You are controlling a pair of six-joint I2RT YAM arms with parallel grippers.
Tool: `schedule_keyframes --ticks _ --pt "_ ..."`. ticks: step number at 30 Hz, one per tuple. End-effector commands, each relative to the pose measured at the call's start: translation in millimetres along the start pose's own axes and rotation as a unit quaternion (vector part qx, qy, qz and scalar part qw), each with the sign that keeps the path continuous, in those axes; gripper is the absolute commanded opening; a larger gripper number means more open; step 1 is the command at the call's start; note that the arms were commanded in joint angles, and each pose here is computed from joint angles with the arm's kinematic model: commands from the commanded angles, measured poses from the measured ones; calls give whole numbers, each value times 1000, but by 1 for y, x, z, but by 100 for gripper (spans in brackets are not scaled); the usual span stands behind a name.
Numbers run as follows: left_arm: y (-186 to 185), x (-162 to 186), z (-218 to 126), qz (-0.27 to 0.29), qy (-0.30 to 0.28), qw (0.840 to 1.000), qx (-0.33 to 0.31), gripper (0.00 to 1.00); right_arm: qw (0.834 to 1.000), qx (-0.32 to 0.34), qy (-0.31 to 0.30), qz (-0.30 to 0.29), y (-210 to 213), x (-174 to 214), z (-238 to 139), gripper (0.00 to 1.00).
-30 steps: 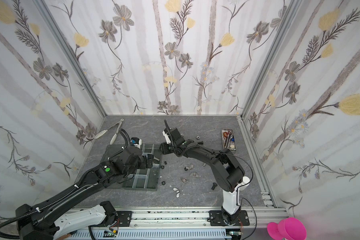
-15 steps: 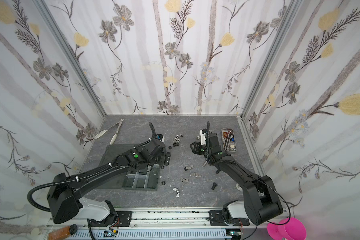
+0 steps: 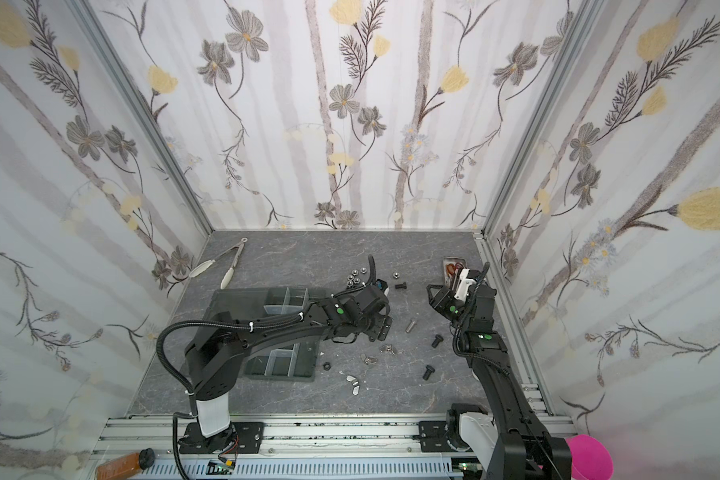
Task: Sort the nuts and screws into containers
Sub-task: 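Withdraw the right gripper while the left gripper reaches toward a silver bolt, then grasp the silver bolt with the left gripper and lift it toward the organizer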
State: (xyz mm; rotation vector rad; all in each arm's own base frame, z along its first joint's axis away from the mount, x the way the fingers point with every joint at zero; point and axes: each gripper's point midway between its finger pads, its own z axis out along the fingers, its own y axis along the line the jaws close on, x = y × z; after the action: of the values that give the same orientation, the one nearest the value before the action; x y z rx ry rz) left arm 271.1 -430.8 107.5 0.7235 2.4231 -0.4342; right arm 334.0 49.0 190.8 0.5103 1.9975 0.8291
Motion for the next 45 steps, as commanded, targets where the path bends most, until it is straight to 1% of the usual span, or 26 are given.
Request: schedule_keyframes --ticks 1,3,7,11,18,25,29,37,41,45 --pt "-23 -6 19 22 -3 999 25 81 999 -23 -9 21 3 -8 -8 47" --pt "-28 -4 31 27 3 999 25 77 999 -22 -19 28 1 -12 -11 47" --pt "-32 -3 48 32 8 999 24 73 999 -24 -26 31 0 -14 -13 48" --pt "-38 -5 60 34 9 999 30 68 999 -29 -20 33 0 -12 -10 48" --pt "-46 -2 85 45 26 998 33 63 998 -40 -9 36 3 -9 -8 48" --pt "-49 2 102 43 34 998 35 57 998 -42 -10 35 1 -7 -9 48" --pt "-50 2 110 43 34 998 34 52 998 -43 -10 36 1 -7 -9 48" --pt "-48 3 118 46 36 998 25 36 997 -58 1 41 6 -4 -8 48" --pt "-48 5 119 46 39 998 24 23 997 -60 1 41 7 -3 -9 49" --pt "-47 0 113 43 30 998 21 16 997 -62 3 41 8 -1 -11 49"
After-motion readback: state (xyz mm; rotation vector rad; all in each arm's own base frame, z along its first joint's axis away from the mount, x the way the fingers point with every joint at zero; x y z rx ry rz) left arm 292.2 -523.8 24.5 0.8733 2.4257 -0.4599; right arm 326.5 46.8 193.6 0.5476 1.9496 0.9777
